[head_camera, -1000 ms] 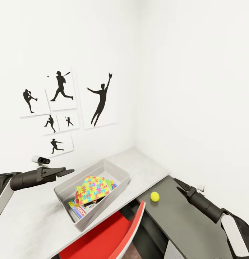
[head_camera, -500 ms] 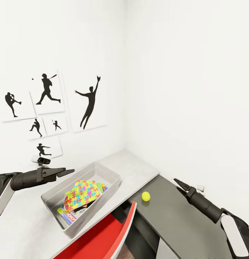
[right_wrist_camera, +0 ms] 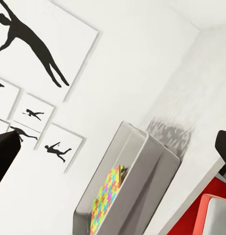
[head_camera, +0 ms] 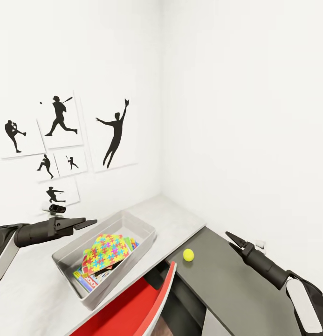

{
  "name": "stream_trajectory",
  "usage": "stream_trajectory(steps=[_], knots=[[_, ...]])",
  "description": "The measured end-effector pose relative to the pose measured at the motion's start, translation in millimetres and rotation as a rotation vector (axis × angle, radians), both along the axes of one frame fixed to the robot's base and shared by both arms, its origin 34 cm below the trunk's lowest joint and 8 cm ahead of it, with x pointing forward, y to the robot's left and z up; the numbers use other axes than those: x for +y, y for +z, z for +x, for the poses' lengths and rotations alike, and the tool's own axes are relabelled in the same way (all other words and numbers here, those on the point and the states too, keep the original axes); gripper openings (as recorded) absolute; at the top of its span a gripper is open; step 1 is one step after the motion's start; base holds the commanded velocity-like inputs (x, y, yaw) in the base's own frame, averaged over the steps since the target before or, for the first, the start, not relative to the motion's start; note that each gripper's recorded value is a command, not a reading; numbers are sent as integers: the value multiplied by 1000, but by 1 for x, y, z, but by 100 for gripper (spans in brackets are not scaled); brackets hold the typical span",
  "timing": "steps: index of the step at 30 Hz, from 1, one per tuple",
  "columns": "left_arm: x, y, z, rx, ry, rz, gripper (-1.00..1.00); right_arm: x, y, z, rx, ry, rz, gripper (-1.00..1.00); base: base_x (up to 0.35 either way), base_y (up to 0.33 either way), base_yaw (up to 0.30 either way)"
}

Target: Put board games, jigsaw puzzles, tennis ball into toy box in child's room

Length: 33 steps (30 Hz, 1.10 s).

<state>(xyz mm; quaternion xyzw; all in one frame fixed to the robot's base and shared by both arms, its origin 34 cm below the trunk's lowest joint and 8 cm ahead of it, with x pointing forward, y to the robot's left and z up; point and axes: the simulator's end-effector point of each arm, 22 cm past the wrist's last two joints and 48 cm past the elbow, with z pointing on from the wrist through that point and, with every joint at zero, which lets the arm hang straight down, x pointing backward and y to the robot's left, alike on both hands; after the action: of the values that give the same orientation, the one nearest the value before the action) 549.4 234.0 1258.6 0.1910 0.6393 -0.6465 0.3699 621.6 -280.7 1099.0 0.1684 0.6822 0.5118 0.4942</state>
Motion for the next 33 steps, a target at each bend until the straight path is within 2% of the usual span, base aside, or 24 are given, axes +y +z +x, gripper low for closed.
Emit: stream_trajectory(steps=[7, 17, 33], knots=[[-1, 0, 0, 0, 0, 0, 100, 0, 0, 0, -1, 0, -1, 100, 0, 0, -21], [-1, 2, -1, -5, -1, -1, 100, 0, 3, 0, -6, 0, -1, 100, -73, 0, -188], [0, 3, -2, -7, 0, 0, 100, 0, 4, -1, -8, 0, -2, 100, -18, 0, -10]])
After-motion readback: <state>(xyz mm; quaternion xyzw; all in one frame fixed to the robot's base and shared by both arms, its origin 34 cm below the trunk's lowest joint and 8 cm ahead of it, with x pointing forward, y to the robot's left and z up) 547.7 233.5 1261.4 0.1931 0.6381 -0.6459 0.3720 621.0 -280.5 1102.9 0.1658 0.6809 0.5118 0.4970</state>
